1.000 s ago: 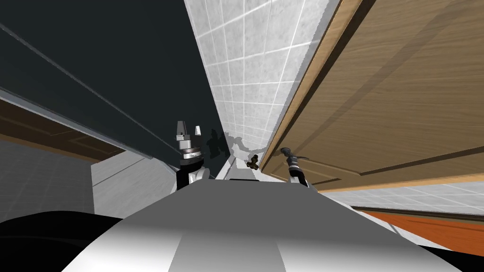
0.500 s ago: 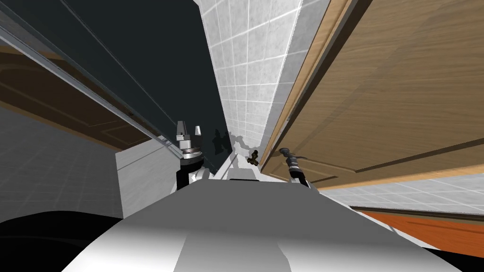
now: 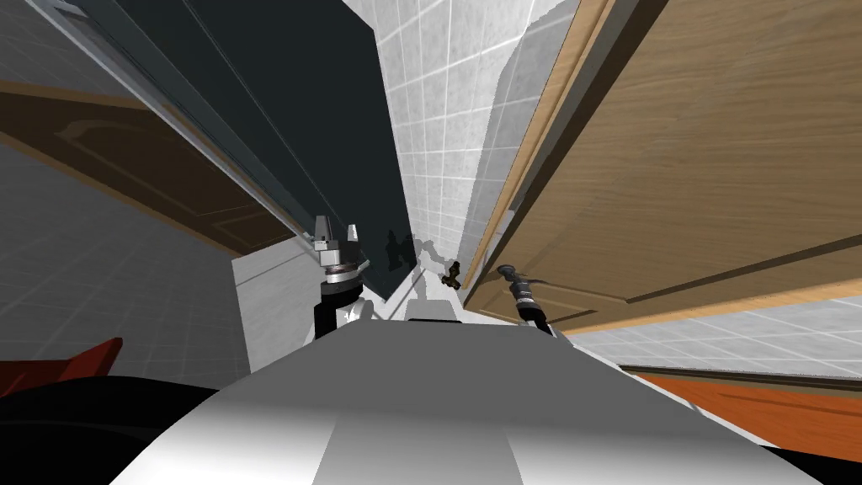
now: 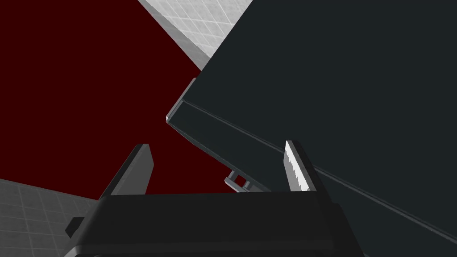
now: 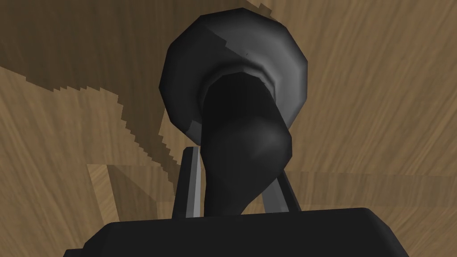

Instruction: Pull the door open

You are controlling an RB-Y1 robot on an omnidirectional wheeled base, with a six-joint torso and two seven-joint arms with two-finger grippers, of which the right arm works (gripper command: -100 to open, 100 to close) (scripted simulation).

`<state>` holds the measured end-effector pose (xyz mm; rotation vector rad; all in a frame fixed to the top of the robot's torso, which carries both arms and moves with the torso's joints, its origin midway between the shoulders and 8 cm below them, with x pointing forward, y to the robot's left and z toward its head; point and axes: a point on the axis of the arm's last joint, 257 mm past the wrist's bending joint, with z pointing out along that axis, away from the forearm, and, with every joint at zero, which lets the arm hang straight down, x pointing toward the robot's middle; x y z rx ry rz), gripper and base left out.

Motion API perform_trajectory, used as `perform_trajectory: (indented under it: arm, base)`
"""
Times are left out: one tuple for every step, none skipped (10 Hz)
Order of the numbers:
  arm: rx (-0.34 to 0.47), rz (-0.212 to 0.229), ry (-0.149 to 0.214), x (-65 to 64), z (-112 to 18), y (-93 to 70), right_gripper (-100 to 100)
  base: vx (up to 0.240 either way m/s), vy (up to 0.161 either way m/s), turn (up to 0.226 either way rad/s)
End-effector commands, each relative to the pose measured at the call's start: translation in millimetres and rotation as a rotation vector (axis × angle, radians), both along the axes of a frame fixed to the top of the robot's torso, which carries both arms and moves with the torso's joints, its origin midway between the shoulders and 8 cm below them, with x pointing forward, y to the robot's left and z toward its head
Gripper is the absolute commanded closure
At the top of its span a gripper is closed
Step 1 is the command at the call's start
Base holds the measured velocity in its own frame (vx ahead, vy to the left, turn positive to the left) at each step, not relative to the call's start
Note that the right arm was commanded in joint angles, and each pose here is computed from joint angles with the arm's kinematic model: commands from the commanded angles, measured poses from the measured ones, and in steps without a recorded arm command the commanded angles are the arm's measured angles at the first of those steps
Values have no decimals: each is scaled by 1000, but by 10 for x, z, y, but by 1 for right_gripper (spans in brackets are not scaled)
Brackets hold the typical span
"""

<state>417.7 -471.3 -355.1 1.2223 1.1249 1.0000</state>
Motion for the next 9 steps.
perform_trajectory:
  arm:
    - [-2, 27, 2, -83, -6, 27, 100]
    - [-3, 41, 2, -113, -3, 39, 100]
    - [-3, 59, 2, -154, 1, 57, 100]
    - [-3, 73, 2, -186, 3, 72, 100]
    - [0, 64, 3, -155, -13, 77, 100]
    - [1, 86, 5, -268, -34, 88, 100]
    - [0, 97, 4, -319, -29, 82, 100]
    - [-1, 109, 3, -375, -24, 76, 100]
    - [-2, 122, 2, -434, -18, 71, 100]
  base:
    - [-235, -28, 139]
    - [-250, -81, 121]
    - [-258, -62, 143]
    - [-267, -62, 106]
    - [-122, -26, 28]
    - [-177, -35, 164]
    - [-253, -87, 177]
    - [-238, -88, 150]
    - [-225, -65, 154]
